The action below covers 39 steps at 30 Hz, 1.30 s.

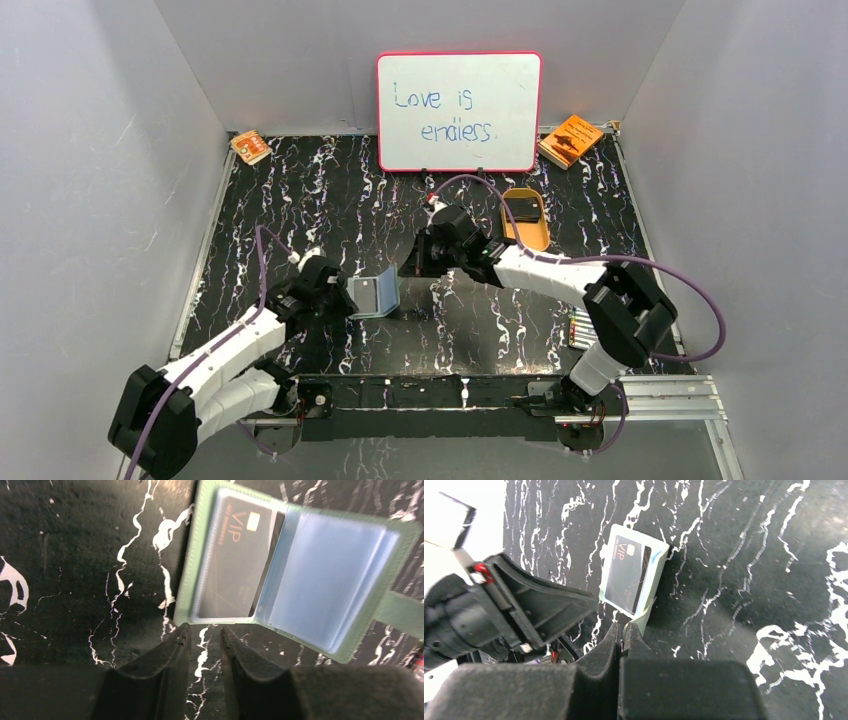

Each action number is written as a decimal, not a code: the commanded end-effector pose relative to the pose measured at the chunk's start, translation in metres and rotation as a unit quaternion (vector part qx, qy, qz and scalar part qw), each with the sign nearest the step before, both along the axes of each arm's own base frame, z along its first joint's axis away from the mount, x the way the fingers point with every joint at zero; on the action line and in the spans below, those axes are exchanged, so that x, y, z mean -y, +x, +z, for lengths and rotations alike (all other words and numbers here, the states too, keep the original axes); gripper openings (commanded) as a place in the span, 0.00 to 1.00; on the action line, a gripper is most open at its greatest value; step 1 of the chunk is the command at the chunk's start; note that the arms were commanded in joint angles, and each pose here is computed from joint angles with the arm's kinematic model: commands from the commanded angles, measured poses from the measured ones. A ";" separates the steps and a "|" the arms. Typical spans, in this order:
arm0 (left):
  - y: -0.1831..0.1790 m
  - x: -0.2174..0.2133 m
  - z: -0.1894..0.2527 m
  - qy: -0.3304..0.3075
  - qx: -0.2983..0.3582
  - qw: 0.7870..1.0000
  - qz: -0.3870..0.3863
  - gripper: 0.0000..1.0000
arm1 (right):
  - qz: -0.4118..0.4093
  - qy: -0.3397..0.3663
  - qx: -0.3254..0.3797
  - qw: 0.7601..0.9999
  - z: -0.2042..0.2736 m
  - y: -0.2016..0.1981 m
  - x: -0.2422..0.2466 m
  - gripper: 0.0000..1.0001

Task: Put the credit cards into the card holder
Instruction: Close the card holder at the center of the board.

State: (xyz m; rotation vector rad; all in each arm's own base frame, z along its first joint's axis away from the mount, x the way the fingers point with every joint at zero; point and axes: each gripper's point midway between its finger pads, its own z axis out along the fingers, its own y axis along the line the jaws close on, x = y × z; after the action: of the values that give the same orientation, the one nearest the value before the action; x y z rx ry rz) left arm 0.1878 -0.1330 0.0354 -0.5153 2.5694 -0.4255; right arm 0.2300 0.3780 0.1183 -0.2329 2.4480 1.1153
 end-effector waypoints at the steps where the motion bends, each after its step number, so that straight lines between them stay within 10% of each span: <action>1: 0.014 -0.006 0.031 0.008 0.037 0.999 0.015 0.28 | -0.014 -0.035 0.026 0.999 0.002 -0.005 0.025 0.00; 9: 0.014 -0.008 0.006 0.028 0.007 0.999 0.023 0.36 | -0.034 -0.095 0.040 0.994 -0.001 -0.014 0.070 0.00; 25: 0.018 0.068 -0.035 -0.095 -0.082 0.989 -0.075 0.03 | -0.009 -0.044 0.038 0.998 0.029 -0.022 0.070 0.00; 39: 0.005 0.085 -0.056 -0.136 -0.115 0.978 -0.104 0.00 | 0.020 -0.001 -0.012 1.000 0.012 -0.018 0.033 0.00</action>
State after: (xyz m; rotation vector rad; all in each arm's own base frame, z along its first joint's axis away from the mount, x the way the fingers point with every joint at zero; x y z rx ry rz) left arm 0.2277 -0.2401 0.0146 -0.3744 2.6568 -0.9846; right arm 0.2031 0.3252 0.1142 -0.2620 2.5408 1.0352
